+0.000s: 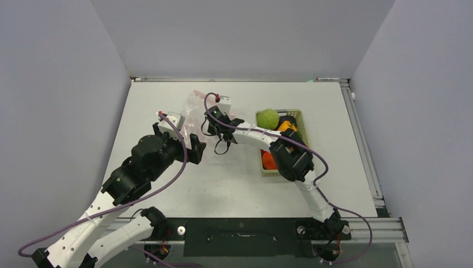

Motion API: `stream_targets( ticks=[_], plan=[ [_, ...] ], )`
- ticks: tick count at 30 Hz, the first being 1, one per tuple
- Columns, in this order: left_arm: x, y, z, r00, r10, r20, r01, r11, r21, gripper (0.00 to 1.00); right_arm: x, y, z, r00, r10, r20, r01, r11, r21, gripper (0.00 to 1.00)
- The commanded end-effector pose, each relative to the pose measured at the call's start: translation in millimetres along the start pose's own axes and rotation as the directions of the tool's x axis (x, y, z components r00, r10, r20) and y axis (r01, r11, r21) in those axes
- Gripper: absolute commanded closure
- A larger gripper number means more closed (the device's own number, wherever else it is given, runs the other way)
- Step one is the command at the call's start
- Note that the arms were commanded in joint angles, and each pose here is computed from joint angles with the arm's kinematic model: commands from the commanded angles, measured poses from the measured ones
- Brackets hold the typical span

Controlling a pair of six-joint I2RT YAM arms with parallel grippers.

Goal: Place the food in the zip-top bag and seal the zipper
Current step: Pick up the zipper food storage bag at the center of the board.

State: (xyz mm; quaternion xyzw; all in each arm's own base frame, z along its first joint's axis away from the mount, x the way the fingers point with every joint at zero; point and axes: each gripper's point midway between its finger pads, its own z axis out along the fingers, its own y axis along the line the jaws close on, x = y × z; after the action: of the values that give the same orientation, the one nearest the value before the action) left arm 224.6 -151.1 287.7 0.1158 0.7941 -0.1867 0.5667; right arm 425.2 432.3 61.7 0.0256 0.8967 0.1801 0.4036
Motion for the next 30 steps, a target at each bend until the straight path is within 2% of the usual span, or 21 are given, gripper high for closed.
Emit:
stream_targets(
  ticks=[1,11,22,30],
  plan=[
    [-11.0,-1.4,-2.1,0.999,-0.016,0.033,0.015,1.000,0.006,0.04,-31.6,20.1,-17.0,0.996,0.020,0.089,-0.013,0.996,-0.083,0.95],
    [-11.5,1.7,-2.5,0.999,-0.019,0.038,0.019,1.000,-0.007,0.04,-55.8,33.9,-58.3,0.982,-0.069,0.174,0.105,0.973,-0.208,0.95],
    [-18.4,18.0,-6.4,0.996,-0.046,0.076,0.051,0.996,-0.074,0.04,-75.2,29.3,-106.6,0.957,-0.185,0.225,0.237,0.943,-0.233,0.95],
    [-24.2,28.4,-10.3,0.991,-0.068,0.118,0.081,0.991,-0.107,0.04,-88.6,16.5,-155.7,0.909,-0.320,0.267,0.380,0.899,-0.217,0.95]
  ],
)
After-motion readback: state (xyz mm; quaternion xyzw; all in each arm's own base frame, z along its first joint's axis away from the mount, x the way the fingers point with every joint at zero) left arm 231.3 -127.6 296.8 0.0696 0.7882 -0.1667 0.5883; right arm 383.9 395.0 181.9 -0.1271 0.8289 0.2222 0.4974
